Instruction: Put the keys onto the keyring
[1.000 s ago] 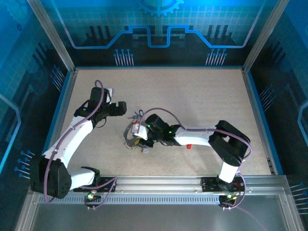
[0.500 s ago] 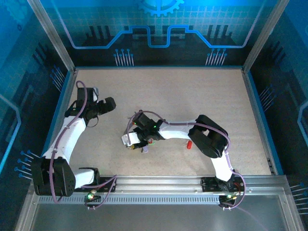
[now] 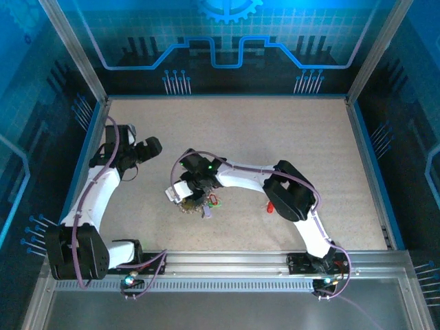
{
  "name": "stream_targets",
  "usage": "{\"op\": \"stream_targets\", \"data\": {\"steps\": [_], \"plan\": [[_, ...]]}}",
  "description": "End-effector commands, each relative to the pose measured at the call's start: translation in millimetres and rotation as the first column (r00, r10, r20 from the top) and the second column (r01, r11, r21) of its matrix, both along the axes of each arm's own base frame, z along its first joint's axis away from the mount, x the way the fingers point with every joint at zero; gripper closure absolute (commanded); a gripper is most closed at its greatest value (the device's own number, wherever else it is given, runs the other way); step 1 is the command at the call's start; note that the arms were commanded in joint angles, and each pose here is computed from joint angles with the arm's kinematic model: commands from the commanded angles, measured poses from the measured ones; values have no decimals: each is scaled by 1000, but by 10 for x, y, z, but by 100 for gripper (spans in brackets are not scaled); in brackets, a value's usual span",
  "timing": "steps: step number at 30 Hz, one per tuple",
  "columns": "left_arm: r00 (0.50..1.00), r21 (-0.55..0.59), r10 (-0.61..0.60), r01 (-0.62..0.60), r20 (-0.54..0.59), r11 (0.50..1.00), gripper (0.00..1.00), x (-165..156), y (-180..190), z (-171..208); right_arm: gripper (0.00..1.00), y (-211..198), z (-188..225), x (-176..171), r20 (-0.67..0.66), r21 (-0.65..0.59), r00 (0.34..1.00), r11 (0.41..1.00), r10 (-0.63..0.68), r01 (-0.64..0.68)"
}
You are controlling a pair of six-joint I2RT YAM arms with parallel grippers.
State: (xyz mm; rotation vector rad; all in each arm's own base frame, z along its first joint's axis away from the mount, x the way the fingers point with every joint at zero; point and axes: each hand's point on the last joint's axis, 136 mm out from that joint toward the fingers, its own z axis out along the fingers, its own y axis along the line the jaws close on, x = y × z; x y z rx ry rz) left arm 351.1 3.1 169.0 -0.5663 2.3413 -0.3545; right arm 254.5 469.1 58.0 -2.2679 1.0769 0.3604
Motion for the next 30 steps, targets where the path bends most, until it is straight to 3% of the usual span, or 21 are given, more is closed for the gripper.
{"op": "stream_targets", "data": {"steps": [1,11,21,30], "plan": [[1000,-16,5,-5,-3,1000,6,-3,17,6,62,-89,-178,-79,-78,-71,996,996,44,-49],[1000,3,13,-13,15,1000,4,-3,51,26,58,-106,-324,-96,-170,-131,985,991,7,-29],[1000,6,11,-11,19,1000,4,-20,55,63,65,-3,-351,-103,-229,-94,973,995,-8,-14],[999,5,13,-13,36,1000,4,-35,51,105,79,21,-362,-82,-248,-84,969,996,-27,6]]}}
